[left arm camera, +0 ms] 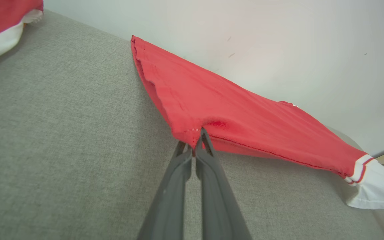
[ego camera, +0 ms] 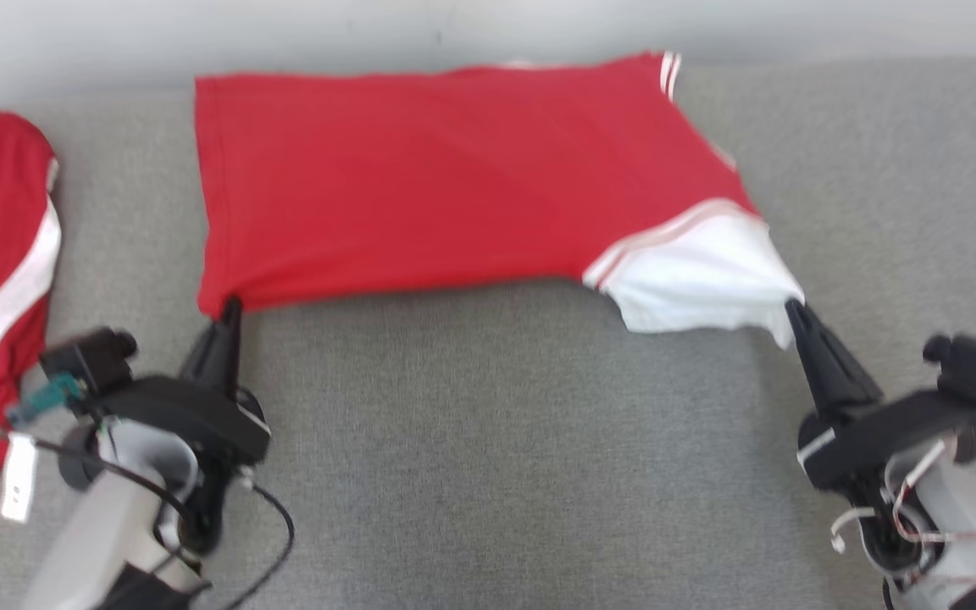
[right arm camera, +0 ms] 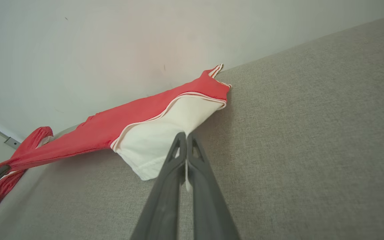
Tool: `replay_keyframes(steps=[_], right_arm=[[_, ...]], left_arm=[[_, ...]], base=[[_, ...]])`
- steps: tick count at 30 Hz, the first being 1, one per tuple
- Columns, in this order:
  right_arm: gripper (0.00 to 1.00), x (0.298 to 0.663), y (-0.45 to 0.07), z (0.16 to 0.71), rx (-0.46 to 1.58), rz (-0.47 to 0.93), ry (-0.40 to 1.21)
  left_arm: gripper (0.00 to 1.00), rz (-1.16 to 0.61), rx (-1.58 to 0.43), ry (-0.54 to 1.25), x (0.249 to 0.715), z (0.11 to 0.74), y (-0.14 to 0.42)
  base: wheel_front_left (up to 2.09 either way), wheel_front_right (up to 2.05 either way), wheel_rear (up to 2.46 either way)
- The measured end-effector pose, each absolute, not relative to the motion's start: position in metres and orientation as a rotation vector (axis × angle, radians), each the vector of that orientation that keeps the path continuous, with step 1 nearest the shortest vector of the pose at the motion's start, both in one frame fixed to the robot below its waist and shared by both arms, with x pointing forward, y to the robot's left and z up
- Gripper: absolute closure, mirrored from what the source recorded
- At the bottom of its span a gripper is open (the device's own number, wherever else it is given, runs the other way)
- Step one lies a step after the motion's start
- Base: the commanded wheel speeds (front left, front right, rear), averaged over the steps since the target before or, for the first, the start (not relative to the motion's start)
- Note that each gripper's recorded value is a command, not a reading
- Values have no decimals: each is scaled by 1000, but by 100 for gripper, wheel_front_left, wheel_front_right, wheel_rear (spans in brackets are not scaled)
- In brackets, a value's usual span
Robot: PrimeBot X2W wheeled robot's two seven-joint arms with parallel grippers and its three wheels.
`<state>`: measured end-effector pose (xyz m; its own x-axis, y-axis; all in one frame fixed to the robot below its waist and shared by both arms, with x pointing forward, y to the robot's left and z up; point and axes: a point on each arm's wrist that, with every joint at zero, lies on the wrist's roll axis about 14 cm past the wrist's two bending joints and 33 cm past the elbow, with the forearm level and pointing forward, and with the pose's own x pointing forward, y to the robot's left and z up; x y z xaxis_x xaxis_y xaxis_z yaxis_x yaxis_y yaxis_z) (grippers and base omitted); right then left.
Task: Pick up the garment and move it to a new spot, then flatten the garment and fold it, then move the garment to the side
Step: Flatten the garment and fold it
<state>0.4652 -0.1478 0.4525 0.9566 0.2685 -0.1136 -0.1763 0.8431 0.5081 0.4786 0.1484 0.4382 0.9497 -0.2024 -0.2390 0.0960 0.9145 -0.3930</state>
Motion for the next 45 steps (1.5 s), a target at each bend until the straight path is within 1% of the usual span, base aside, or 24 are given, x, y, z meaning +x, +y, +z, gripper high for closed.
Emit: replay_keyframes(steps=[4, 10, 16, 17, 21, 26, 29, 31, 38, 45], right_arm=[[100, 443, -158, 452, 525, 206, 185], [100, 397, -153, 438, 461, 244, 256], [100, 360, -160, 436, 432, 251, 284], [100, 360, -160, 436, 432, 251, 284], [100, 331, -175, 433, 433, 215, 306], [100, 315, -173, 430, 429, 219, 340], [100, 313, -171, 431, 431, 224, 354], [100, 310, -168, 424, 423, 226, 392], [100, 299, -162, 402, 399, 218, 509], [100, 299, -164, 393, 353, 208, 563]], left_arm=[[100, -158, -397, 286, 458, 437, 142], [100, -166, -392, 342, 413, 419, 136], [100, -184, -373, 342, 379, 418, 134], [100, -184, -373, 342, 379, 418, 134], [100, -203, -350, 298, 363, 430, 135], [100, -198, -330, 292, 347, 429, 141], [100, -199, -337, 327, 335, 419, 140], [100, -210, -319, 360, 330, 411, 135], [100, -221, -333, 409, 329, 402, 122], [100, -190, -263, 496, 321, 382, 130]], base=[[0, 0, 0], [0, 0, 0], [0, 0, 0], [0, 0, 0], [0, 0, 0], [0, 0, 0], [0, 0, 0], [0, 0, 0], [0, 0, 0], [0, 0, 0]])
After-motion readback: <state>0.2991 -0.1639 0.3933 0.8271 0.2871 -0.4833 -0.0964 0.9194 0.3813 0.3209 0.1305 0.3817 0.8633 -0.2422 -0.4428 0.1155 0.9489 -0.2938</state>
